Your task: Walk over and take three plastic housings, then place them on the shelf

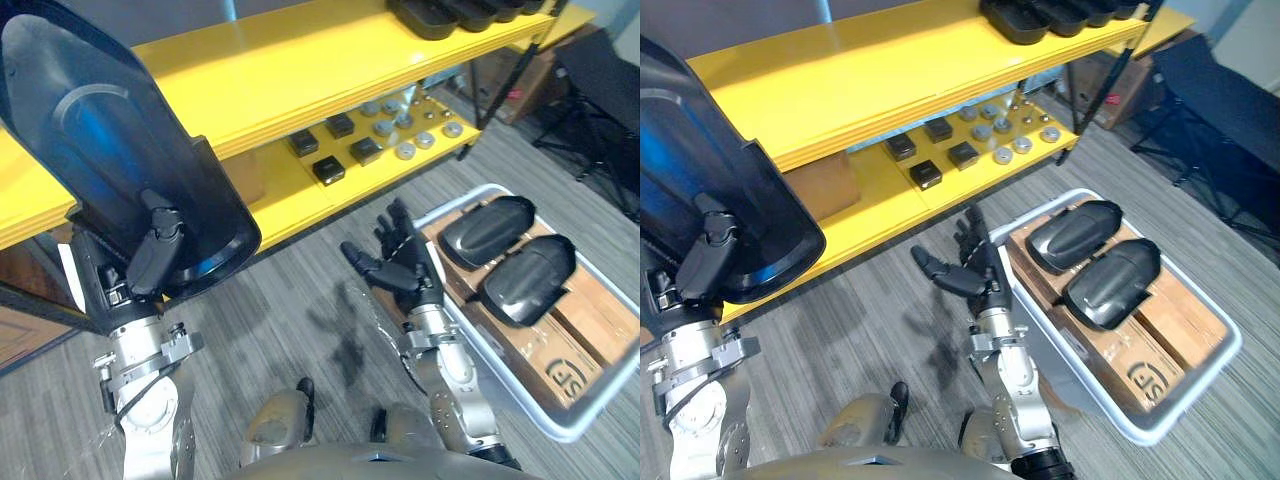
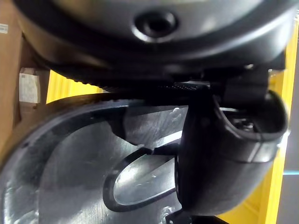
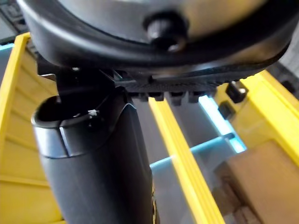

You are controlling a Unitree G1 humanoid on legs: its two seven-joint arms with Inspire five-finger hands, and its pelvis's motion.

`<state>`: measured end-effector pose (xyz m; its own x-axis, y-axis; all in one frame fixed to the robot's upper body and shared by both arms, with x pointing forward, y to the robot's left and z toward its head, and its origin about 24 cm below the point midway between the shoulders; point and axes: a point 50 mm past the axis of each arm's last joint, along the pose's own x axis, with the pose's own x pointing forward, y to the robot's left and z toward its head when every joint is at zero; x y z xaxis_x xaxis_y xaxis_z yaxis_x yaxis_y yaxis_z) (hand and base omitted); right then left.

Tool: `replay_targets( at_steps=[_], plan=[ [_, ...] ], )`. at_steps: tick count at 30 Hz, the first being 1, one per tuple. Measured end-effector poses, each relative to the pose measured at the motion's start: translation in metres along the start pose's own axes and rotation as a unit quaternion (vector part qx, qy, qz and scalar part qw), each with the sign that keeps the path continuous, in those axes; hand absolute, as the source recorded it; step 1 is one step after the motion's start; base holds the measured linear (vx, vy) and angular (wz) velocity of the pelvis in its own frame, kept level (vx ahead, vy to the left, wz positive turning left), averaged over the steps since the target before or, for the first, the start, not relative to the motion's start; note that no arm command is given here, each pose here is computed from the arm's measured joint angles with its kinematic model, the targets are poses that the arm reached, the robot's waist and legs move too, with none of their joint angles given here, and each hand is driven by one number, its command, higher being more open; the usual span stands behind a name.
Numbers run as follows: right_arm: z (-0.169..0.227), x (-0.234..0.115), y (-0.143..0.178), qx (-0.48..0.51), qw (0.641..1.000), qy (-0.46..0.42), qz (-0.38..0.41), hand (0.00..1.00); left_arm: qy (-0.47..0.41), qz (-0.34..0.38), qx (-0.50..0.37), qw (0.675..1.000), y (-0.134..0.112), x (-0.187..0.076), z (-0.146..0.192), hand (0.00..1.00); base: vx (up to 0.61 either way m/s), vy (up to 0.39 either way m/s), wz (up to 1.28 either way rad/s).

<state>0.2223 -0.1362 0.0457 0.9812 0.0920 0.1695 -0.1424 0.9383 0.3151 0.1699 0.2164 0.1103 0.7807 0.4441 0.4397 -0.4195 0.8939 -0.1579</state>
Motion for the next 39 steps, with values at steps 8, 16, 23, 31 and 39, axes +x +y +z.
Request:
replay_targets(
  at_steps=[8, 16, 23, 31, 39],
  plan=[
    [0.034, 0.002, -0.006, -0.028, 0.997, -0.065, 0.018, 1.00, 0.052, -0.010, -0.024, 0.998, -0.008, -0.014, -0.016, 0.00, 0.30, -0.312, 1.07],
    [0.033, -0.007, -0.022, -0.032, 0.997, -0.060, -0.029, 1.00, 0.077, -0.022, -0.025, 0.996, -0.010, -0.019, -0.029, 0.00, 0.05, -0.068, 0.19],
    [0.007, -0.028, -0.045, -0.028, 0.995, -0.001, -0.099, 1.00, 0.103, -0.050, -0.042, 0.993, -0.019, -0.024, -0.040, 0.00, -0.04, 0.010, 0.26],
    [-0.005, -0.035, -0.048, -0.014, 0.992, 0.021, -0.127, 1.00, 0.068, -0.091, -0.049, 0.992, -0.030, -0.008, -0.033, 0.00, -0.01, 0.004, 0.01],
    [-0.002, -0.037, -0.055, -0.009, 0.988, 0.011, -0.151, 1.00, 0.063, -0.106, -0.044, 0.991, -0.027, -0.007, -0.032, 0.00, 0.00, 0.000, -0.07]
  ],
)
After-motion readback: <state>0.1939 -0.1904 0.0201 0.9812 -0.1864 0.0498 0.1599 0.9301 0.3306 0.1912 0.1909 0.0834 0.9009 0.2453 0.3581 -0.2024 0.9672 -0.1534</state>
